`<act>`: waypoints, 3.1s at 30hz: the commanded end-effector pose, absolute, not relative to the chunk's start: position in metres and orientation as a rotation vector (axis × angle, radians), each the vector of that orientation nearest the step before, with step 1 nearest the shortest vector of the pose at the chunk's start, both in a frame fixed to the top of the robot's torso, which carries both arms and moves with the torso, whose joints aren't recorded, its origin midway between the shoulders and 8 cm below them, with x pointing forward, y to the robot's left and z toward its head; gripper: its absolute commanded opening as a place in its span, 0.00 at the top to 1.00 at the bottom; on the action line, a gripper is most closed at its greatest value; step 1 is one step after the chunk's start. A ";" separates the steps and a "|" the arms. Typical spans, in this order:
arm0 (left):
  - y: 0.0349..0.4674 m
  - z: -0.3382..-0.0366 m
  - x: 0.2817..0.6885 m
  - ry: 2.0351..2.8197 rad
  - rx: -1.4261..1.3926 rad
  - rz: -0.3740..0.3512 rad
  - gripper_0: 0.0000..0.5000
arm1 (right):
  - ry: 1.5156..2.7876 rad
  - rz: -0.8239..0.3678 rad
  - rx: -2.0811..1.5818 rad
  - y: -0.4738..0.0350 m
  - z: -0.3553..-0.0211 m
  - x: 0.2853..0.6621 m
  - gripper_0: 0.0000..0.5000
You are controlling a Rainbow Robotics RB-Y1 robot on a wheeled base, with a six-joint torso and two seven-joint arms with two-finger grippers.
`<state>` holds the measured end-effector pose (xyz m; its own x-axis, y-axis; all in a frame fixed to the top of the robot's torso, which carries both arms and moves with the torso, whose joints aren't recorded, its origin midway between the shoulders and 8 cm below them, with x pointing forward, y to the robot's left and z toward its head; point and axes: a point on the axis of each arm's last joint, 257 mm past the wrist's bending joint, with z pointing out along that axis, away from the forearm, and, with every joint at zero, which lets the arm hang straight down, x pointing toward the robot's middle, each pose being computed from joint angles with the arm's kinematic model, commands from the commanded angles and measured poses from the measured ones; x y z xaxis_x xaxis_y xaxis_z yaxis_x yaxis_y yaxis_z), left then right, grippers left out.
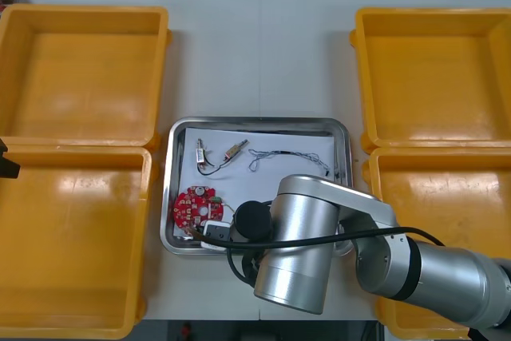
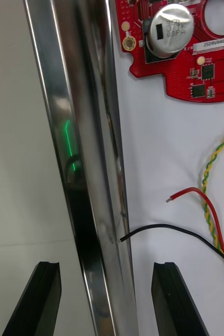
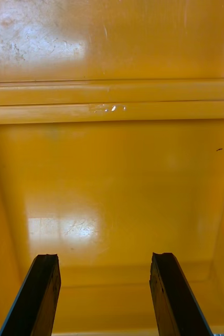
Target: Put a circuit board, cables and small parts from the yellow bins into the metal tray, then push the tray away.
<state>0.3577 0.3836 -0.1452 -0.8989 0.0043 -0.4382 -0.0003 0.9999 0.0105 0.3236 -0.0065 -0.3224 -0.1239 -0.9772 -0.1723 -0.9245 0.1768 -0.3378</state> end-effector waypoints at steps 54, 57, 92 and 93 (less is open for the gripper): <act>0.404 -0.137 0.353 2.686 0.068 0.111 0.00 | 1.978 -0.268 -1.881 0.018 -0.319 0.323 1.00; 0.404 -0.137 0.353 2.686 0.068 0.111 0.00 | 1.975 -0.282 -1.884 0.016 -0.318 0.325 1.00; 0.404 -0.137 0.353 2.686 0.068 0.111 0.00 | 1.833 -0.462 -1.961 0.001 -0.283 0.363 1.00; 0.404 -0.137 0.353 2.686 0.068 0.111 0.00 | 1.829 -0.466 -1.959 0.002 -0.282 0.364 1.00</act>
